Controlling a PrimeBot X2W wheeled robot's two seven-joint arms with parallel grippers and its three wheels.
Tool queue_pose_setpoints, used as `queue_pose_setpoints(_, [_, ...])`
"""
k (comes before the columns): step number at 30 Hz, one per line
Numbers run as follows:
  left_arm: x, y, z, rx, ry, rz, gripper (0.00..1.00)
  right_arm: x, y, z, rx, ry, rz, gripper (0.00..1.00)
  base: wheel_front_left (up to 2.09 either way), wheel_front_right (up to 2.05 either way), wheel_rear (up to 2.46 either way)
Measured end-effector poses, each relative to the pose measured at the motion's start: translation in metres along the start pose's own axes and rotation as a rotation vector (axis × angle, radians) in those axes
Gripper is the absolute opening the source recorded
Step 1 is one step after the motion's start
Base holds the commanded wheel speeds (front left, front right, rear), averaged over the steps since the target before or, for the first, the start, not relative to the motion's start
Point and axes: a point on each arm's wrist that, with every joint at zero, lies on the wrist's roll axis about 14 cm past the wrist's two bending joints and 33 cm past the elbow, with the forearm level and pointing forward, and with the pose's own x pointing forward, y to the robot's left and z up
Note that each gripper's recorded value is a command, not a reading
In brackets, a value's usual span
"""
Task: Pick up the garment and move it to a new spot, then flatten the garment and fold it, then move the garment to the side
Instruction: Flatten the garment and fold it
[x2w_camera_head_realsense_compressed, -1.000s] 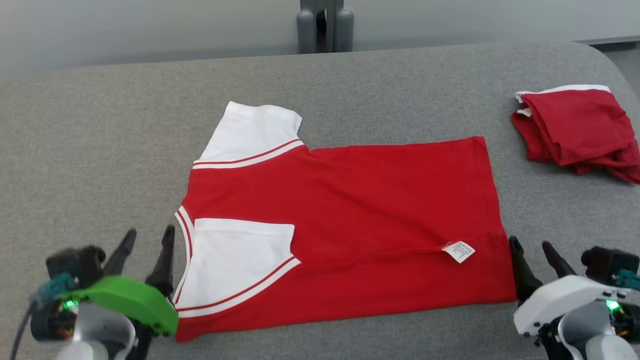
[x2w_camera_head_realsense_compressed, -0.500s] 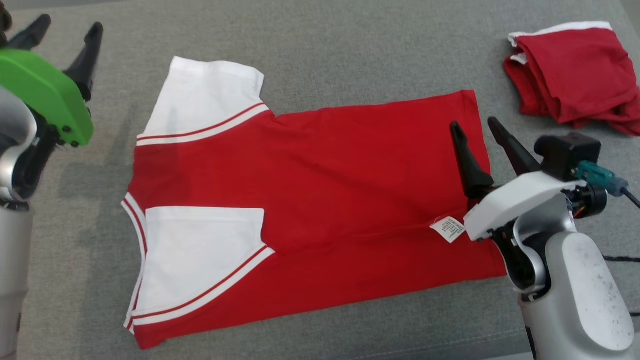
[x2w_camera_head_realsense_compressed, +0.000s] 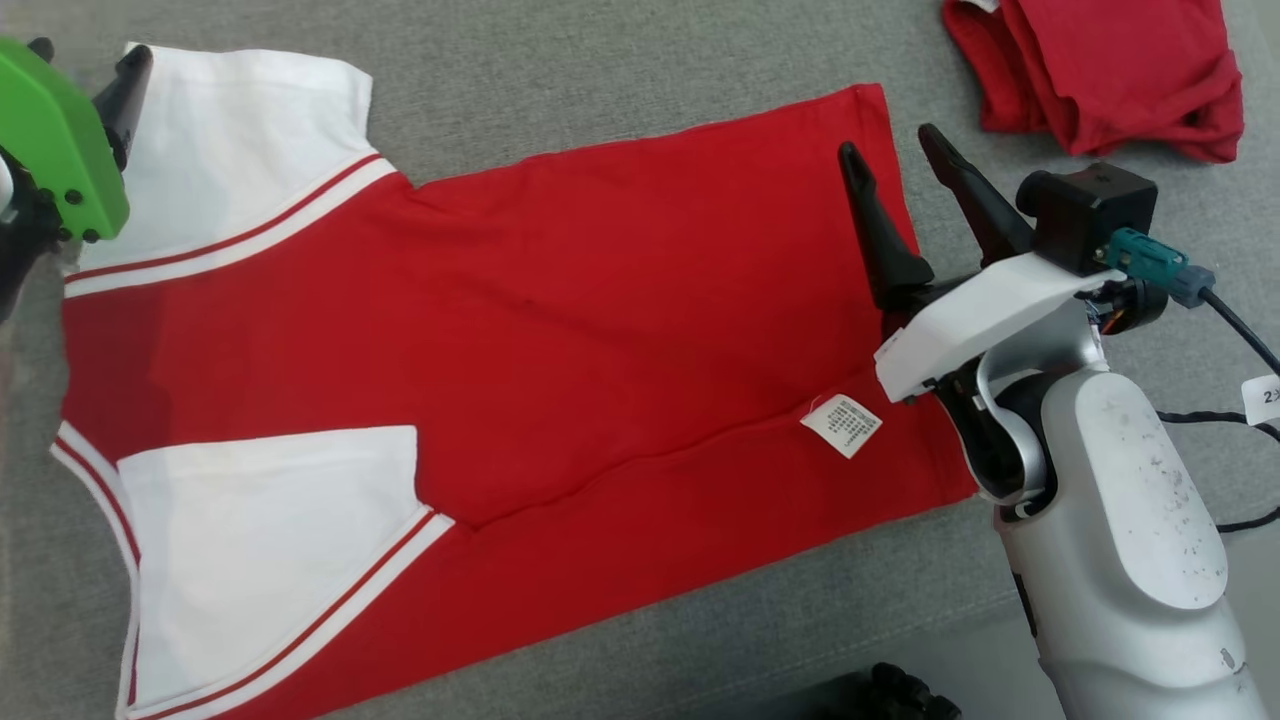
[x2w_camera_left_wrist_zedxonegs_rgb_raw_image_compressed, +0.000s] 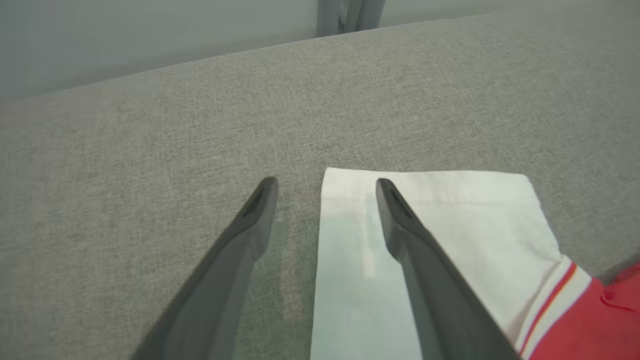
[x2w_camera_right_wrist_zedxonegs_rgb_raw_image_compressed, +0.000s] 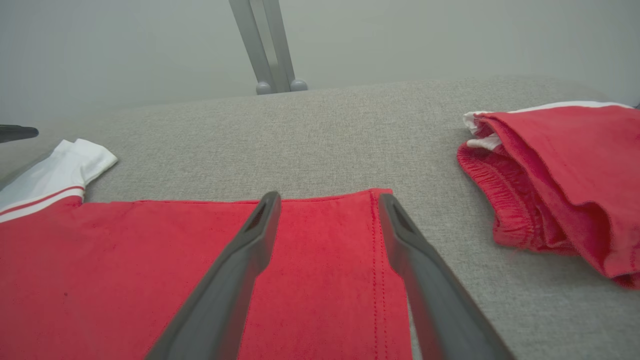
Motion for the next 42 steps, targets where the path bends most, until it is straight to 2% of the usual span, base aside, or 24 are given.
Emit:
queue_pose_setpoints(10, [0.038,0.0,-0.026,-0.04,0.09,-0.027,1.0,0.002,-0.023,-0.018,-0.01,0.04,-0.055,1.0,0.0,0.0,0.0])
queue_pose_setpoints(12, [0.04,-0.001,-0.028,-0.038,0.097,-0.031,0.58,0.002,-0.026,-0.019,-0.012,0.042,-0.063,1.0,0.0,0.0,0.0])
queue_pose_setpoints(14, [0.039,-0.003,-0.028,-0.035,0.101,-0.037,0.06,0.003,-0.028,-0.019,-0.015,0.043,-0.067,1.0,0.0,0.0,0.0])
queue_pose_setpoints(15, [0.039,-0.006,-0.028,-0.034,0.105,-0.045,0.0,0.005,-0.028,-0.017,-0.018,0.04,-0.067,1.0,0.0,0.0,0.0])
queue_pose_setpoints(23, [0.028,-0.014,-0.019,-0.016,0.066,-0.072,0.0,0.025,-0.02,-0.017,-0.074,0.088,-0.039,1.0,0.0,0.0,0.0])
queue_pose_setpoints(31, [0.005,-0.021,0.004,-0.007,-0.034,-0.091,0.0,0.053,-0.024,-0.03,-0.182,0.235,-0.014,1.0,0.0,0.0,0.0])
queue_pose_setpoints(40, [-0.026,-0.029,0.025,0.005,-0.132,-0.119,0.0,0.064,-0.022,-0.047,-0.236,0.373,0.018,1.0,0.0,0.0,0.0])
queue_pose_setpoints(41, [-0.029,-0.03,0.026,0.007,-0.14,-0.121,0.0,0.064,-0.022,-0.046,-0.237,0.375,0.02,0.47,0.0,0.0,0.0])
queue_pose_setpoints(42, [-0.031,-0.03,0.026,0.009,-0.143,-0.121,0.0,0.064,-0.022,-0.046,-0.234,0.377,0.022,0.39,0.0,0.0,0.0])
